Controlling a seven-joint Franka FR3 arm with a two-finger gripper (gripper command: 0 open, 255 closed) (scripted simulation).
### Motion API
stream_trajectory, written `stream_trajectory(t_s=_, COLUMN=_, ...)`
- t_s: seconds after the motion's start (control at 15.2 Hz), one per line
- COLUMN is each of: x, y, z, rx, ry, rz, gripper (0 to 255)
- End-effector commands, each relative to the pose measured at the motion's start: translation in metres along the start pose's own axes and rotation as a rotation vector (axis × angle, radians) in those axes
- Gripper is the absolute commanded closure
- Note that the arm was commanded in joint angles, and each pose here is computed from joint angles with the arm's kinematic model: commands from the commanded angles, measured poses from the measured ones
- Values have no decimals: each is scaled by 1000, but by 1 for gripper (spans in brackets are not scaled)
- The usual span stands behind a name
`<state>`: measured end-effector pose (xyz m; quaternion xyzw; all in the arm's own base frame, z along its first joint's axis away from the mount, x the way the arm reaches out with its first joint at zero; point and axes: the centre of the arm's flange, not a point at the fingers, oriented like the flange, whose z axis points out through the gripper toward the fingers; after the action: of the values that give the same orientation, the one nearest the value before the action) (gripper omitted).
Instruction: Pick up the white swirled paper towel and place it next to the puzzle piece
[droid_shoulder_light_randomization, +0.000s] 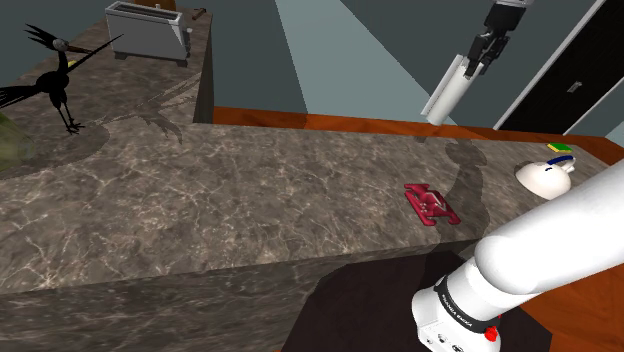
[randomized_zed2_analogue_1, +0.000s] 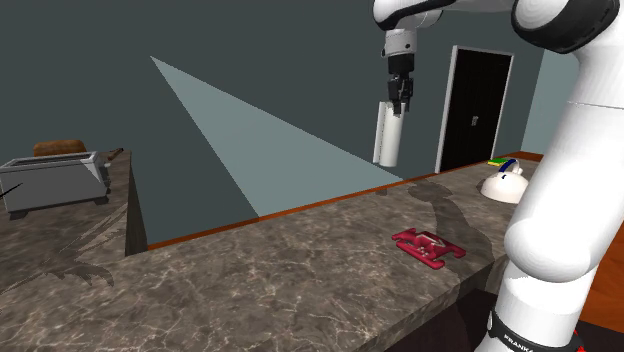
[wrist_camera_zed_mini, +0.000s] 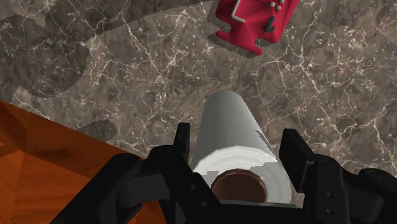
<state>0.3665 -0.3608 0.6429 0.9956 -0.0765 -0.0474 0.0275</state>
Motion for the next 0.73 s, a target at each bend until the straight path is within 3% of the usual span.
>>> stream_trajectory(t_s=0.0, x=0, y=0, z=10, rx=0, ry=1, rz=0, gripper=255)
stream_trajectory(t_s=0.66, x=5, y=-3, z=62, rx=0, ry=1, rz=0, gripper=255)
